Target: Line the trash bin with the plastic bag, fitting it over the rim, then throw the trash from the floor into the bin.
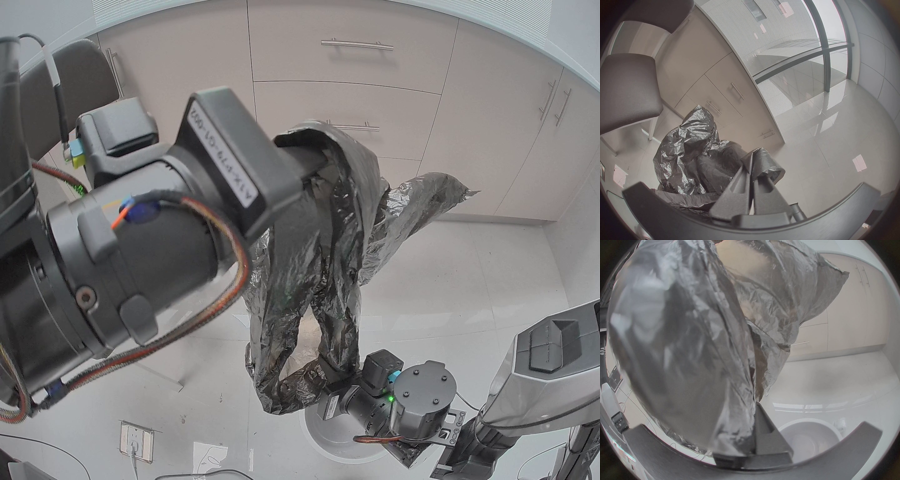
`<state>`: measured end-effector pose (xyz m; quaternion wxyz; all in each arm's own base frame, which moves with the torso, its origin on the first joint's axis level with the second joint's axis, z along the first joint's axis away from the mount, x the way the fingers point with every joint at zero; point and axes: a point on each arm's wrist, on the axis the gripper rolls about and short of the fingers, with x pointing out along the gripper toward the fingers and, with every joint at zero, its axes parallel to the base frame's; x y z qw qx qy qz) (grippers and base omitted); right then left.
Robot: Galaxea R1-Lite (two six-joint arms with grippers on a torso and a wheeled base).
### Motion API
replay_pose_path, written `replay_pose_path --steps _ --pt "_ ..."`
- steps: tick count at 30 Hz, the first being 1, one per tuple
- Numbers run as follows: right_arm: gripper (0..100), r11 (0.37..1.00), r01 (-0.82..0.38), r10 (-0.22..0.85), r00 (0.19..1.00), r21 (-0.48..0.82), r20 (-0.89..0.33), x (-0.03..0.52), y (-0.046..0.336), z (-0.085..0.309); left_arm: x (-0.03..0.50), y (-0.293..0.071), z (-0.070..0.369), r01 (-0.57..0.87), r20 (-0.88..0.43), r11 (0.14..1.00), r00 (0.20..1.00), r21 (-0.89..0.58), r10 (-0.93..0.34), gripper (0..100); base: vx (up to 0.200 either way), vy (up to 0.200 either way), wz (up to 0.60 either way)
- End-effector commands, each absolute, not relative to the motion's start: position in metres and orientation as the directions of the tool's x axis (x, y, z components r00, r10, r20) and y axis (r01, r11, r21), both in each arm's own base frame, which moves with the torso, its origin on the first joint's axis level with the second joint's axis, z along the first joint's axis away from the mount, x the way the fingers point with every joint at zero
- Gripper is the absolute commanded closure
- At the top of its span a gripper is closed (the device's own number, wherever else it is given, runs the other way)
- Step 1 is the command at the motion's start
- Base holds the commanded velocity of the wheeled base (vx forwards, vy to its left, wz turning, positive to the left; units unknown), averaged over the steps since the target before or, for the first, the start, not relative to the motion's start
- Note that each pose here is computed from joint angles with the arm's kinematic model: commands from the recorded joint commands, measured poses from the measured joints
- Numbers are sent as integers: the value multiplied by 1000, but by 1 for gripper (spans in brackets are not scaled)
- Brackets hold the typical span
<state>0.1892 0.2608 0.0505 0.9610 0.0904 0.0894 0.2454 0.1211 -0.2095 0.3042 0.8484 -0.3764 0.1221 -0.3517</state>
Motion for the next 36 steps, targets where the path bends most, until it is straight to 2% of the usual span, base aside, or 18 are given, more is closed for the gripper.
replay_pose_path --steps 1,5,9,14,16,19,23,24,28,29,31,36 --pt "100 867 -446 472 879 223 -75 195 250 68 121 -210 295 509 34 476 708 -717 -705 100 0 0 0" --pt "100 879 -449 458 889 160 -20 200 225 93 128 -205 276 515 -26 495 675 -700 -738 100 0 0 0" --pt "100 905 -424 426 902 32 -71 201 200 109 130 -192 254 505 -96 514 642 -694 -760 100 0 0 0" --pt "100 898 -440 439 891 15 -120 193 184 130 133 -175 236 515 -122 491 592 -703 -796 100 0 0 0" --pt "100 896 -444 437 881 2 -183 188 174 146 134 -168 224 514 -137 487 575 -706 -807 100 0 0 0" --pt "100 892 -452 439 864 6 -248 177 164 165 135 -165 210 495 -172 507 574 -706 -801 100 0 0 0" --pt "100 871 -490 482 831 44 -277 164 156 184 133 -163 196 479 -220 525 556 -703 -801 100 0 0 0" --pt "100 864 -501 489 816 45 -309 156 151 192 130 -161 188 476 -247 526 531 -705 -811 100 0 0 0" --pt "100 837 -547 516 765 33 -385 141 154 197 128 -160 181 481 -262 510 492 -713 -830 100 0 0 0" --pt "100 813 -580 546 724 57 -421 129 160 201 128 -161 177 491 -260 493 468 -718 -845 100 0 0 0" --pt "100 802 -592 562 704 79 -434 120 164 204 128 -162 171 500 -261 478 443 -722 -857 100 0 0 0" --pt "100 820 -570 525 714 51 -463 116 162 208 128 -163 160 519 -260 430 370 -739 -892 100 0 0 0"
